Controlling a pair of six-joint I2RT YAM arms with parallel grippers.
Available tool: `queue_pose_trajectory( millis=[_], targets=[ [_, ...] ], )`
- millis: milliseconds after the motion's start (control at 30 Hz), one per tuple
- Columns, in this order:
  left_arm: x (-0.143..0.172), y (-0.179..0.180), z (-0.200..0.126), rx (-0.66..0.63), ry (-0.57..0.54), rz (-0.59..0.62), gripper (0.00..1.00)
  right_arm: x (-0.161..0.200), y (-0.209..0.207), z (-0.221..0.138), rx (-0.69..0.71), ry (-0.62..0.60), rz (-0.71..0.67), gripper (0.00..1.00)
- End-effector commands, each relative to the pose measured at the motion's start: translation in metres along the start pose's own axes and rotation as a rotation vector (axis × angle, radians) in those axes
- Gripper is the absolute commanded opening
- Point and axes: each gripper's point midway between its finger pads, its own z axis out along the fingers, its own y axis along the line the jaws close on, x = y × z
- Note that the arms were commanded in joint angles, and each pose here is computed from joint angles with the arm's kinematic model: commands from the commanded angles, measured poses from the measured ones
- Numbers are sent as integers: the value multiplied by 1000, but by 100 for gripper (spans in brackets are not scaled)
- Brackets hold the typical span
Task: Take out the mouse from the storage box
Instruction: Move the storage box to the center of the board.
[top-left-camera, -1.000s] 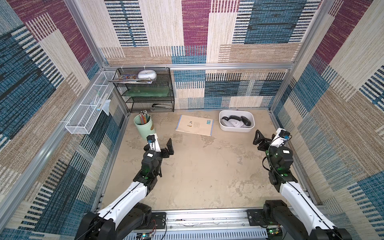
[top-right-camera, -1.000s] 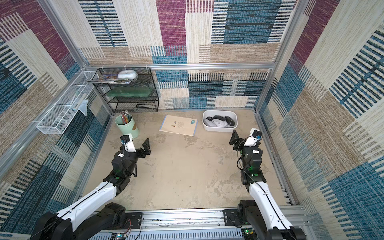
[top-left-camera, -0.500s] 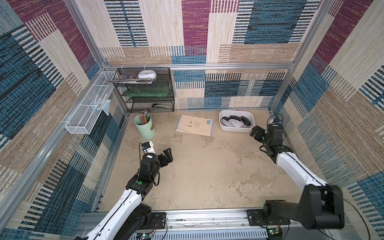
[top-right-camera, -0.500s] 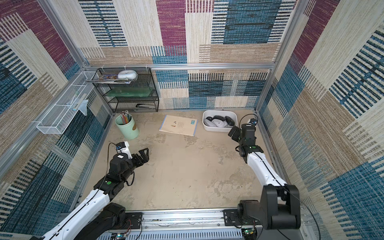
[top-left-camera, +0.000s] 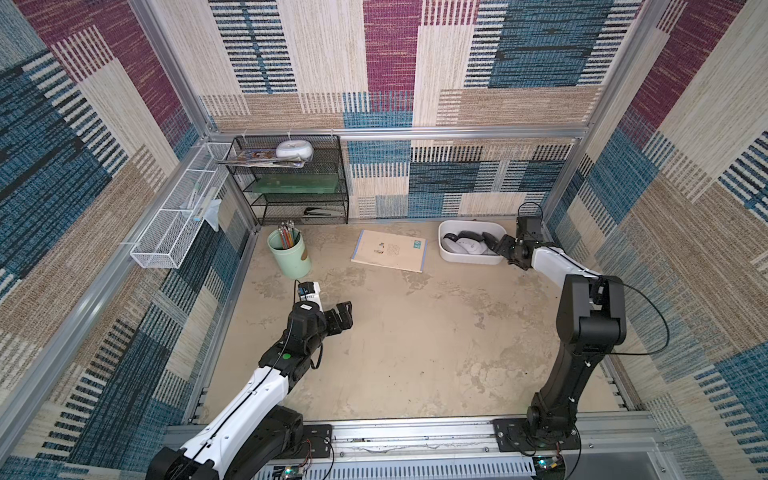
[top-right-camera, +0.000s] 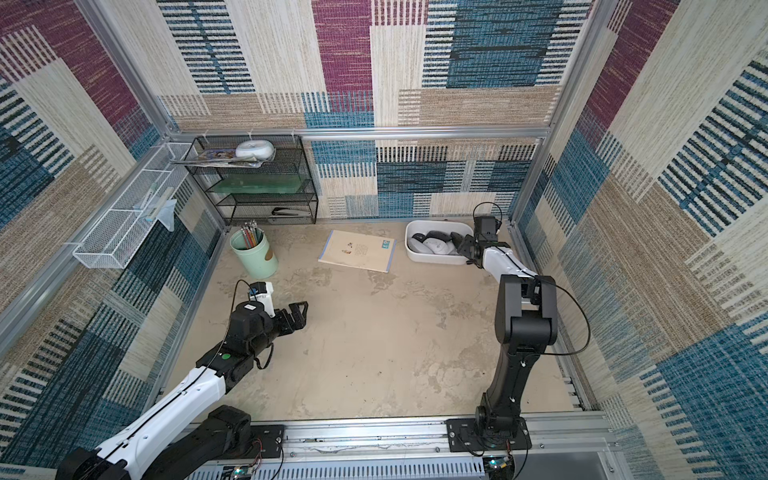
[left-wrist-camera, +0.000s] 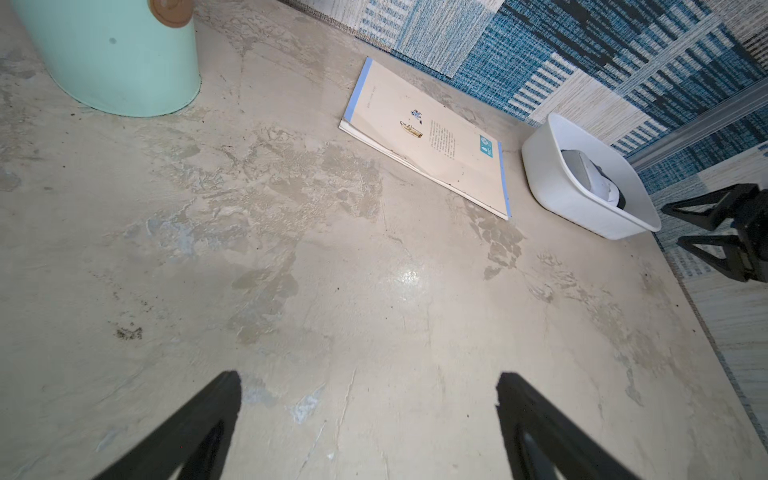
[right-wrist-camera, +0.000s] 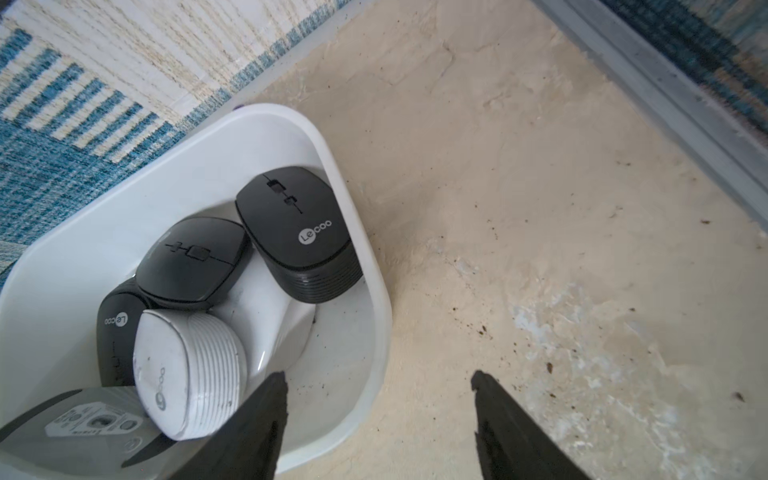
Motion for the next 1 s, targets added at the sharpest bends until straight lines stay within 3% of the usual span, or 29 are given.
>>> queue_pose_trajectory(
  millis=[0,300,600,967],
  targets=[
    [-7,-8,1,30,-17,17,100,6,1,7,-4,43,-6,68],
    [-6,-4,3,13,-18,24,100,14,-10,24,51,84,5,50],
    [-5,2,7,-19,-13,29,100,20,-19,23,96,120,14,21],
    [-3,0,10,-13,-3,26,100,29,-23,-7,69,115,14,8]
  ],
)
